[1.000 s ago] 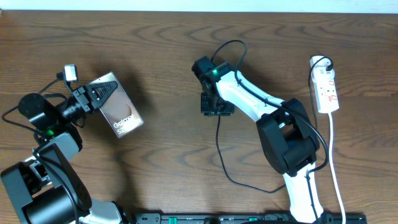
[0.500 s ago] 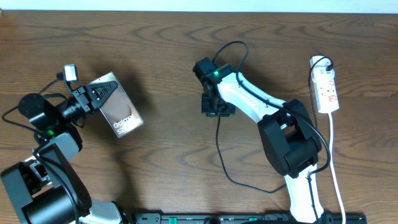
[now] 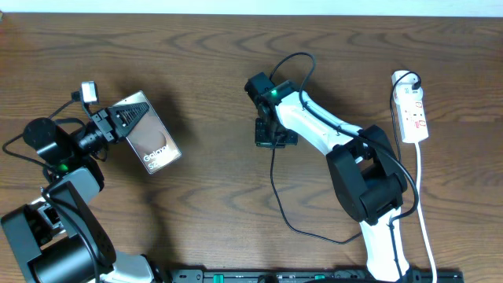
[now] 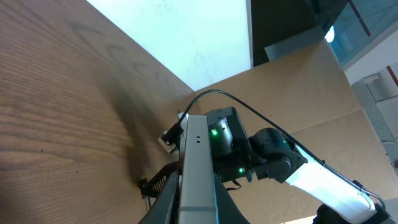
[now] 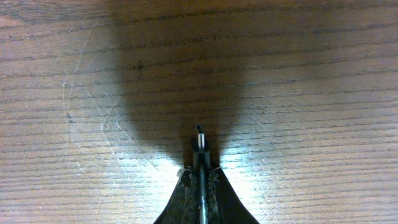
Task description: Plug charger to phone and switch on socket
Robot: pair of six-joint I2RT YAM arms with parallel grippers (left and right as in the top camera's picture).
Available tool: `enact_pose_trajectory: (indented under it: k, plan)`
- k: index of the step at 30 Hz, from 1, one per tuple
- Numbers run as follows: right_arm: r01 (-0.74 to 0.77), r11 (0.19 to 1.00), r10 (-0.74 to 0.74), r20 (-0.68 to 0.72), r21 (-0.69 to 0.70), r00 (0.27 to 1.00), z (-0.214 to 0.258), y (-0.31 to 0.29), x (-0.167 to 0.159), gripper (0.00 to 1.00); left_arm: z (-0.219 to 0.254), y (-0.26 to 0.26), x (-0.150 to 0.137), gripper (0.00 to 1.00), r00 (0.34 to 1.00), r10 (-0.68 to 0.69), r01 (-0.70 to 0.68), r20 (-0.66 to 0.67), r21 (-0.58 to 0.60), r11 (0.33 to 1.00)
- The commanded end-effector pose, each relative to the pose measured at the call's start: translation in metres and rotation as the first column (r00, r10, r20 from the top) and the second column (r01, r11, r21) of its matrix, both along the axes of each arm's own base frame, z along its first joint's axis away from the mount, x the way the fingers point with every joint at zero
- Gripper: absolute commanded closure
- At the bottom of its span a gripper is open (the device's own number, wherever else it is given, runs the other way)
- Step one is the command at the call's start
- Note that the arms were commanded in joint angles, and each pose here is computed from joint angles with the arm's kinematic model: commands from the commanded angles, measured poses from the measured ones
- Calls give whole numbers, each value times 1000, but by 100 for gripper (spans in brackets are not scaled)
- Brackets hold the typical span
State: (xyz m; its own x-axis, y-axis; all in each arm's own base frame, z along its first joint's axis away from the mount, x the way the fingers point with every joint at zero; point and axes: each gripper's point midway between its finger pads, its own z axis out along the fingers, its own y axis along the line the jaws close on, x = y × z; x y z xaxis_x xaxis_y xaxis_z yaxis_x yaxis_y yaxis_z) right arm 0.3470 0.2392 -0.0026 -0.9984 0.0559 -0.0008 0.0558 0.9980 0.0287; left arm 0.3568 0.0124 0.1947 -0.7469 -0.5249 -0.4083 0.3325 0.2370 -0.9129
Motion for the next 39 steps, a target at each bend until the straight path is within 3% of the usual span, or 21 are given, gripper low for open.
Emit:
enact_pose_trajectory:
  k: [1,6,10,11,14,15,17,20,30,39]
  plan:
    - [7,1000,-9,-129,-15,992,-38,-5,-27,99,4,-4,-4,92,1000,-26,26,9,4,1000]
    - [-27,997,38,-141,75,989,-37,11,-28,99,4,-4,-4,92,1000,-26,26,8,4,1000]
    - [-207,897,267,-104,391,958,-23,64,-31,99,4,-4,-4,92,1000,-26,26,8,4,1000]
    - [-256,838,332,-78,483,940,-15,78,-34,99,4,-4,-4,92,1000,-26,26,8,4,1000]
    - [-418,478,541,116,773,833,30,124,-55,99,4,-4,-4,93,1000,-26,26,9,4,1000]
    - [-446,338,572,195,829,797,48,134,-62,99,4,-4,-4,93,1000,-26,26,8,4,1000]
    - [-466,143,585,306,873,751,73,142,-72,99,4,-4,-4,93,1000,-26,26,8,4,1000]
    - [-483,-11,570,403,875,716,92,145,-79,99,4,-3,-3,93,1000,-23,22,9,4,1000]
    - [-497,-227,509,537,838,673,120,149,-90,99,4,2,4,93,1000,27,-27,8,5,1000]
    - [-515,-303,522,592,802,614,124,168,-111,99,4,3,6,92,999,40,-40,-1,-2,999]
